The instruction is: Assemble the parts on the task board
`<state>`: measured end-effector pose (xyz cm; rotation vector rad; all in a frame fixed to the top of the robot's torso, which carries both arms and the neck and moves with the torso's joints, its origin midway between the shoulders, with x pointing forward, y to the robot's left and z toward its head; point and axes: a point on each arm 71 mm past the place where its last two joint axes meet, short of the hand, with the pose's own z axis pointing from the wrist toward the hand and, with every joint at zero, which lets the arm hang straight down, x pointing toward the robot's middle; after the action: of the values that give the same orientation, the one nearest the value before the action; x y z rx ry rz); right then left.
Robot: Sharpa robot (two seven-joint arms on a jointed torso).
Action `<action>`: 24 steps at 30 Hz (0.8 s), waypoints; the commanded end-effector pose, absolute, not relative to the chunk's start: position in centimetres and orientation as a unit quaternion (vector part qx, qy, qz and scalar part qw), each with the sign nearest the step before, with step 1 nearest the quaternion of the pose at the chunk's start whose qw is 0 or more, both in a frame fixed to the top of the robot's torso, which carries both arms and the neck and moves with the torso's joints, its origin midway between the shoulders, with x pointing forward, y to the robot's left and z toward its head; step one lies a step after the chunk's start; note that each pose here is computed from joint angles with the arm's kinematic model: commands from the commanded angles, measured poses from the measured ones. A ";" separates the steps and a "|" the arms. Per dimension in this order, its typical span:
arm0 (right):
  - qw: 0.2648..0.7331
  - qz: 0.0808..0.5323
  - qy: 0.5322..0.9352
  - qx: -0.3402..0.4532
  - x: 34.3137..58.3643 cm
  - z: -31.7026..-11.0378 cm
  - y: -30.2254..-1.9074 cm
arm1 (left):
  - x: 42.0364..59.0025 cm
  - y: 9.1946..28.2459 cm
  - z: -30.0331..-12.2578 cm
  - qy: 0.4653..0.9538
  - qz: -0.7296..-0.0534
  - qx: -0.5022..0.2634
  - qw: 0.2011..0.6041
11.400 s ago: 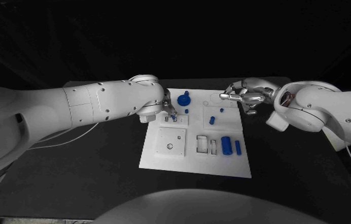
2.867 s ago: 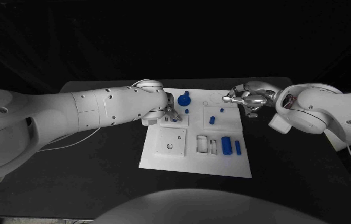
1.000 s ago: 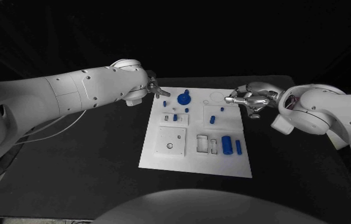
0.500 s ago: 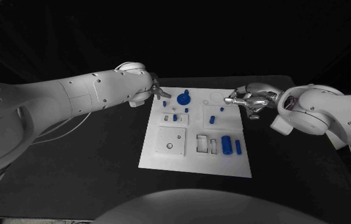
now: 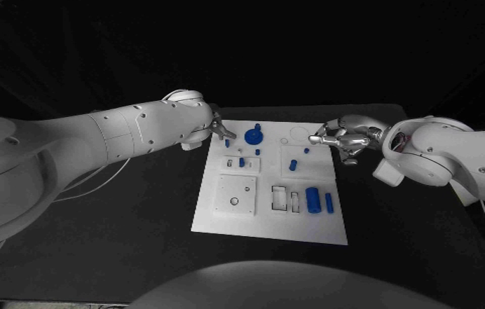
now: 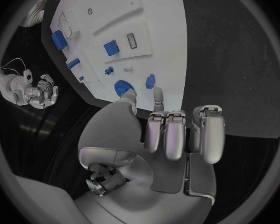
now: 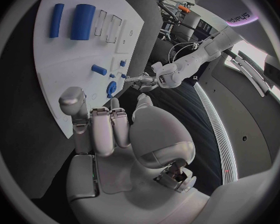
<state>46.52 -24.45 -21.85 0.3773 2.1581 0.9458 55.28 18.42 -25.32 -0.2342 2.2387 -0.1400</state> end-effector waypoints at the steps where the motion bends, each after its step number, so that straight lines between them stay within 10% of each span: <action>1: 0.360 0.372 0.843 0.142 46.4 -22.0 -24.3 | 55.3 18.2 -25.4 0.898 -0.063 -0.086 0.426; 24: 0.359 0.372 0.844 0.141 46.4 -22.0 -24.3 | 55.2 17.8 -25.8 0.905 -0.070 -0.089 0.411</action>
<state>46.50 -24.42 -21.92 0.3768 2.1631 0.9470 55.30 18.11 -25.72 -0.2327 2.2536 -0.1547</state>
